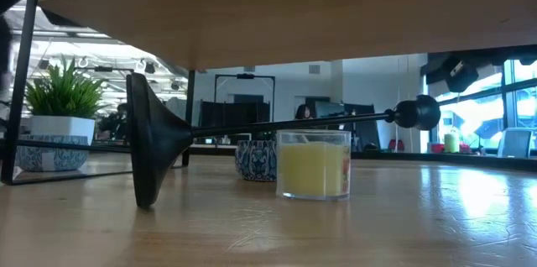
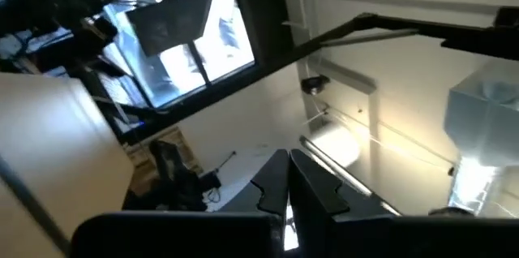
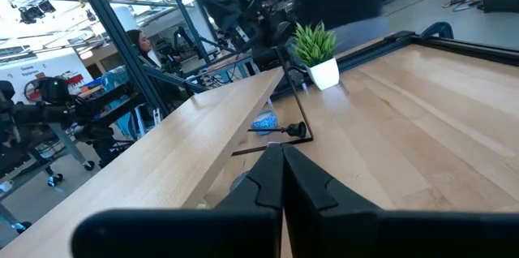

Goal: Pick & Place candle stick holders
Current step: Move the shelf from the bottom to the center of the table

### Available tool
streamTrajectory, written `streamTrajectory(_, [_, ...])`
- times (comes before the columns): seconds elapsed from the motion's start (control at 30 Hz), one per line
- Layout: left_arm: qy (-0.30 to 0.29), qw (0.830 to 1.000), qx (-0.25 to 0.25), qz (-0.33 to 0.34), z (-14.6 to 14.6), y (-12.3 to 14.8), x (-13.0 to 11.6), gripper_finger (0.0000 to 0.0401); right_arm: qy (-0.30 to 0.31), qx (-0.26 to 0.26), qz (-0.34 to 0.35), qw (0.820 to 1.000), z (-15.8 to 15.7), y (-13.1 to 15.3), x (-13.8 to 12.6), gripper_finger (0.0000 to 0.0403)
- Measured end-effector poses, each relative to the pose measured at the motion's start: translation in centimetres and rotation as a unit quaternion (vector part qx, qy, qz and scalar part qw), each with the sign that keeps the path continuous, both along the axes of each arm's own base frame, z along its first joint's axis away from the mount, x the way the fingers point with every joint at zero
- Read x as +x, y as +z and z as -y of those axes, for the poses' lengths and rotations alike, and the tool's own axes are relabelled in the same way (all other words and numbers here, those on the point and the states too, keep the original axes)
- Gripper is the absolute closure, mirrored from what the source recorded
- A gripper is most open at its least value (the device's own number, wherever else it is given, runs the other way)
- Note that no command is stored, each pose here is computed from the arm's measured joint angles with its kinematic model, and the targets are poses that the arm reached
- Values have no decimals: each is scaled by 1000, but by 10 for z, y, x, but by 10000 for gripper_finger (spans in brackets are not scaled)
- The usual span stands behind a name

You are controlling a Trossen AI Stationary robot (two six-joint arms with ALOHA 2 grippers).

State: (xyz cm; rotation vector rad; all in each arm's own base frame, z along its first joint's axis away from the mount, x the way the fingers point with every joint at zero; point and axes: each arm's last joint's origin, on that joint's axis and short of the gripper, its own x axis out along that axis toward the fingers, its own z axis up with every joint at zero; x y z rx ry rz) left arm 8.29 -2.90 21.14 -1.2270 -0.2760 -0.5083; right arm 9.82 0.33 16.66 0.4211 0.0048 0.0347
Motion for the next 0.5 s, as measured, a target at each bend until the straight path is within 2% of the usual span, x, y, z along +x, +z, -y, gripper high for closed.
streamTrajectory(0.13, [29,1000,-1,-11,1,-1,2,395,0,0,0,1000,0,0,0,402])
streamTrajectory(0.33, [79,995,38,-55,4,-8,11,395,0,0,0,1000,0,0,0,402])
streamTrajectory(0.5, [138,986,29,-90,2,-13,17,395,0,0,0,1000,0,0,0,402])
